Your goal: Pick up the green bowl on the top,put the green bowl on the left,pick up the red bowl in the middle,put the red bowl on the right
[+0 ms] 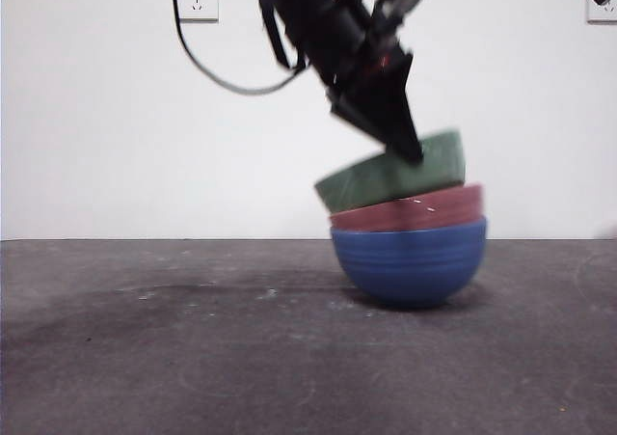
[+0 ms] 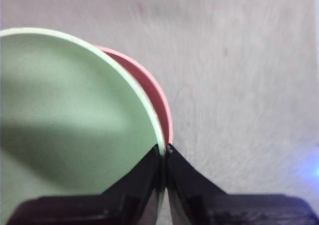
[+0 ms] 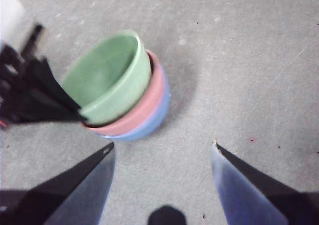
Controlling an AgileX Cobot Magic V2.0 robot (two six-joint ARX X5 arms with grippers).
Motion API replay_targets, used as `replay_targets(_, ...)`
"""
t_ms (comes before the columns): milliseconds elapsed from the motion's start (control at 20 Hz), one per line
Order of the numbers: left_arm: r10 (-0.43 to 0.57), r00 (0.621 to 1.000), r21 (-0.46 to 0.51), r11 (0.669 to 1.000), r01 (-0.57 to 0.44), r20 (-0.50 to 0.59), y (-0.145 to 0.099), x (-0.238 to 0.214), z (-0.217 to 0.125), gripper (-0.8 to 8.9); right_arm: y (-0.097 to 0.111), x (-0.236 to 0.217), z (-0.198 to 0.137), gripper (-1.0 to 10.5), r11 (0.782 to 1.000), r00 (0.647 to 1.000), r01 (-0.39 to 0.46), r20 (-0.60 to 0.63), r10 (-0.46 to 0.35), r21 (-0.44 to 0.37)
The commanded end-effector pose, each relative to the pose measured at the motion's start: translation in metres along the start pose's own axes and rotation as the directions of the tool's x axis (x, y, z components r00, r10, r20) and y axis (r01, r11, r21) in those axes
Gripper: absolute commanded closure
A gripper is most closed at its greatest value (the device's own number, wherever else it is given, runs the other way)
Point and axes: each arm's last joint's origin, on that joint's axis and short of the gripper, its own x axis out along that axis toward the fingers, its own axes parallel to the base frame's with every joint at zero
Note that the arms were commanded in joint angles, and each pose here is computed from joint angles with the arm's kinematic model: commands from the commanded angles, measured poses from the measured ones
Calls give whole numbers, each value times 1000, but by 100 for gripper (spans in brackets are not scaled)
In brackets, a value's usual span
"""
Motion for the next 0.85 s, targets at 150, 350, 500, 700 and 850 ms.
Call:
replay_targets(150, 16, 1000, -66, 998, -17, -10, -5, -59, 31, 822, 0, -1, 1, 632, 1000, 1000, 2, 8, -2, -19)
replay_targets(350, 232, 962, -208, 944, -258, -142, -12, -118, 34, 822, 0, -1, 1, 633, 1000, 1000, 2, 8, -2, -19)
replay_targets(500, 369, 888, -295, 847, -442, -274, -12, -149, 18, 822, 0, -1, 1, 634, 1000, 1000, 6, 8, -5, -20)
replay_targets(700, 368, 870, -354, 806, -475, -329, -11, -162, -8, 822, 0, -1, 1, 635, 1000, 1000, 5, 7, -5, -19)
replay_targets(850, 364, 865, -387, 785, -484, -344, -14, -148, -34, 822, 0, -1, 1, 635, 1000, 1000, 5, 7, -5, -19)
